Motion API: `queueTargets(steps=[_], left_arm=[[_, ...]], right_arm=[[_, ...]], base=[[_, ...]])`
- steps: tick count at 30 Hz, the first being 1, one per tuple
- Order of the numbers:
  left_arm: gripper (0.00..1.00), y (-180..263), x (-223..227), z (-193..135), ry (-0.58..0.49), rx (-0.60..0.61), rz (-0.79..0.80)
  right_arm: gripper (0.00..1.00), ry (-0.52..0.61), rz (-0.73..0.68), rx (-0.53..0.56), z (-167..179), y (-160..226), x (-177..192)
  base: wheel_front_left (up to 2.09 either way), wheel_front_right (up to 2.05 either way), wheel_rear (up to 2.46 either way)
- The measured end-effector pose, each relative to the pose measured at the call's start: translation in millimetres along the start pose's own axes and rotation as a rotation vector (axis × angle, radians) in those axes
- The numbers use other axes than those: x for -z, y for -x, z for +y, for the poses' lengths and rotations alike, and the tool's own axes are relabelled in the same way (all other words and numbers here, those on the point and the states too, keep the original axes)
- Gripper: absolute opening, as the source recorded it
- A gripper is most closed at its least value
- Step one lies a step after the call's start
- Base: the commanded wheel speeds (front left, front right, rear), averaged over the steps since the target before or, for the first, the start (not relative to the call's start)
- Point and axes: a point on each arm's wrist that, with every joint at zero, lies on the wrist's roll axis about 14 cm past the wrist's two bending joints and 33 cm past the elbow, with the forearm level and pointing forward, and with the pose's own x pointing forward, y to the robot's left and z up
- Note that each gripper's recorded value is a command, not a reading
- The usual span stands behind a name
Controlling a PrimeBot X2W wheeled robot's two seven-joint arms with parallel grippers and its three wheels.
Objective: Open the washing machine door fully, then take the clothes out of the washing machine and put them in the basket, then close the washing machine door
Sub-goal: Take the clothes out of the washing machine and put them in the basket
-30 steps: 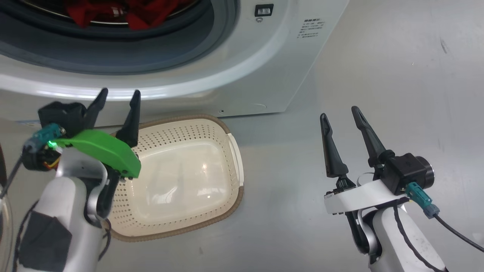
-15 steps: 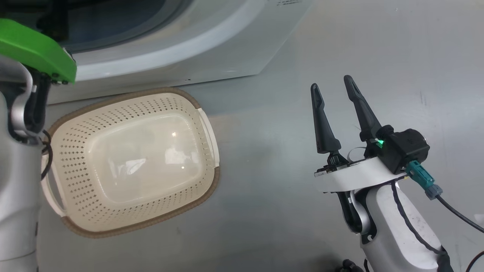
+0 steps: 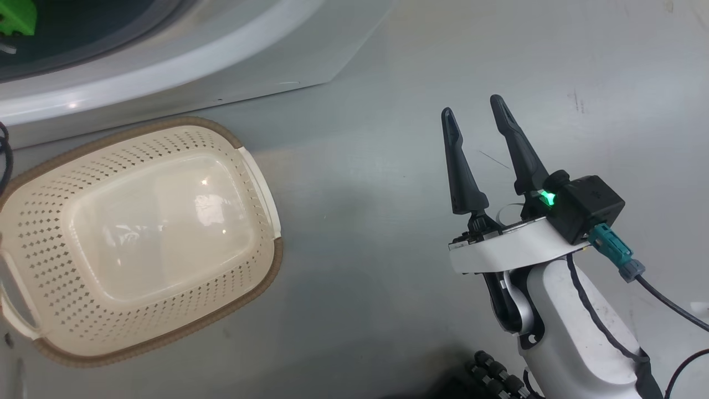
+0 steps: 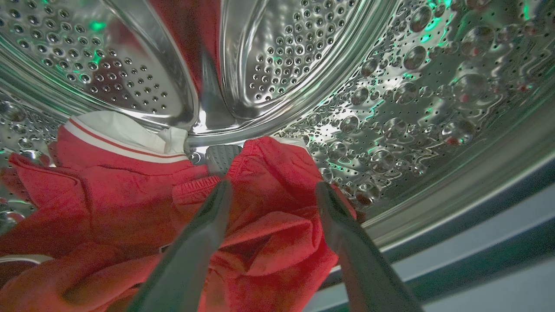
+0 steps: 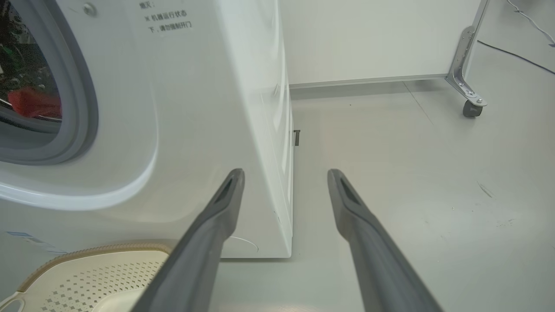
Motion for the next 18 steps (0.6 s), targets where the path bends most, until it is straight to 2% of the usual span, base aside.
queueTargets(steps=[7, 16, 17, 18], left_arm=[[1.00, -19.1, 17.9, 6.9, 0.009, -0.006, 0.094], [1.00, -22.6, 49.3, 12.9, 0.007, -0.019, 0.269], [0.91, -22.2, 52.4, 13.6, 0.007, -0.021, 0.289], [0.67, -21.6, 55.7, 14.1, 0.008, -0.023, 0.308]], right_arm=[[1.00, -0.002, 0.004, 0.020, -8.0, -3.2, 1.4], [1.00, 0.000, 0.000, 0.026, -9.5, -5.6, 0.2], [1.00, 0.001, -0.001, 0.025, -9.3, -6.1, -0.4], [1.00, 0.001, -0.002, 0.023, -8.9, -6.3, -0.8]], base=[[0.00, 0.00, 0.00], [0.00, 0.00, 0.00], [0.00, 0.00, 0.00], [0.00, 0.00, 0.00]])
